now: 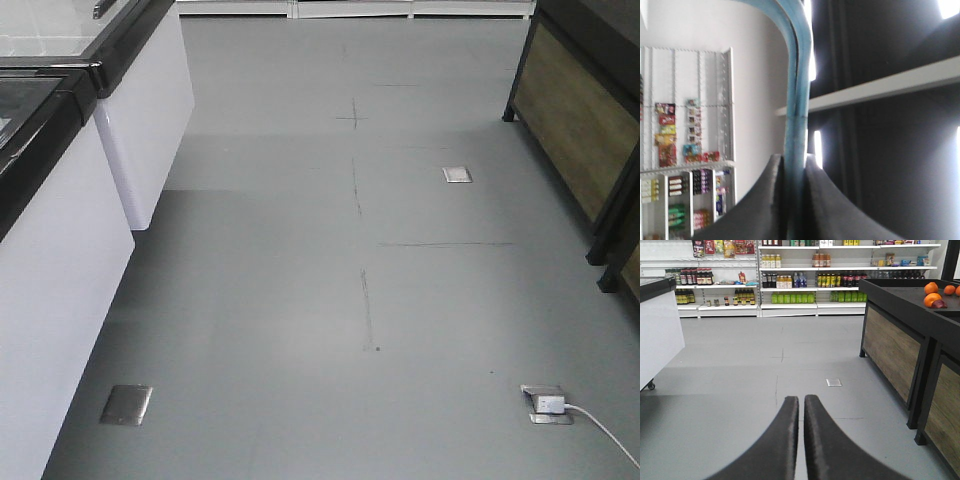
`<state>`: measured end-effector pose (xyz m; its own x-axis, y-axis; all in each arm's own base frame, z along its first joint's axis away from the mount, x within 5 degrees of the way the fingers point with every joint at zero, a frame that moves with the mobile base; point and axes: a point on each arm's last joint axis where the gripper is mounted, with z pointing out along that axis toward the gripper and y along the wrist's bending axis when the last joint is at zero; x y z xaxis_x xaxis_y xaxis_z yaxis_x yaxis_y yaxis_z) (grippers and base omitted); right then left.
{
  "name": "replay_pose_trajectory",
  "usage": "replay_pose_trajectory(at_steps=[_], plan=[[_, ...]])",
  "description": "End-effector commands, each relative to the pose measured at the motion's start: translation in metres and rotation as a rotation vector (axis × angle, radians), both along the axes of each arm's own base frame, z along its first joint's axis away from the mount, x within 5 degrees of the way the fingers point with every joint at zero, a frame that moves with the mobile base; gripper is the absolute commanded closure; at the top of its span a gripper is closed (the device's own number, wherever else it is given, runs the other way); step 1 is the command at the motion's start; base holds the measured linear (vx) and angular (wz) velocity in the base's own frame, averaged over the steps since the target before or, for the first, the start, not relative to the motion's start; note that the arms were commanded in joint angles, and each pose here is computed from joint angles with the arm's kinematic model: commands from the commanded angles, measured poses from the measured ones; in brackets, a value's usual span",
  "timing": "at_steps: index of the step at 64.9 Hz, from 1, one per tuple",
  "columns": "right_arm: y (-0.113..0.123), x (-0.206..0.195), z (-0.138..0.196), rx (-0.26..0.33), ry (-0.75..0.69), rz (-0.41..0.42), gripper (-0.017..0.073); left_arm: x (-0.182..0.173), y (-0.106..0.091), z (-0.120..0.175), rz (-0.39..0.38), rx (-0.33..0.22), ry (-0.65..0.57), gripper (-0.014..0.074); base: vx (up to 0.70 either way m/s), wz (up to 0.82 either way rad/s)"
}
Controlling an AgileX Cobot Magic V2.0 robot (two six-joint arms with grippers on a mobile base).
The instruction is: Left arm holds basket, right arm returns cookies
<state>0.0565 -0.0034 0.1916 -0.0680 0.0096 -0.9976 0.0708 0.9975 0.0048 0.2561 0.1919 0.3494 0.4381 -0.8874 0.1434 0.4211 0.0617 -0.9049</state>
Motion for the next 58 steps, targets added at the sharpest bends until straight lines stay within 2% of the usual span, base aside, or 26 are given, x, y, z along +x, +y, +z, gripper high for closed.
replay_pose_trajectory(at_steps=[1,20,36,46,58], plan=[[-0.001,0.000,0.001,-0.019,-0.063,-0.012,0.0565,-0.003,-0.020,0.051,-0.122,0.149,-0.202,0.0599,0.00,0.00],[-0.001,0.000,0.001,-0.019,-0.063,-0.012,0.0565,0.024,-0.070,0.066,-0.360,0.107,-0.262,0.0599,0.00,0.00],[-0.001,0.000,0.001,-0.019,-0.063,-0.012,0.0565,0.046,-0.142,0.062,-0.630,0.174,-0.207,0.0598,0.00,0.00],[-0.001,0.000,0.001,-0.019,-0.063,-0.012,0.0565,0.055,-0.191,0.056,-0.788,0.162,-0.181,0.0598,0.00,0.00],[-0.001,0.000,0.001,-0.019,-0.063,-0.012,0.0565,0.062,-0.241,0.044,-0.948,0.133,-0.159,0.0598,0.00,0.00]])
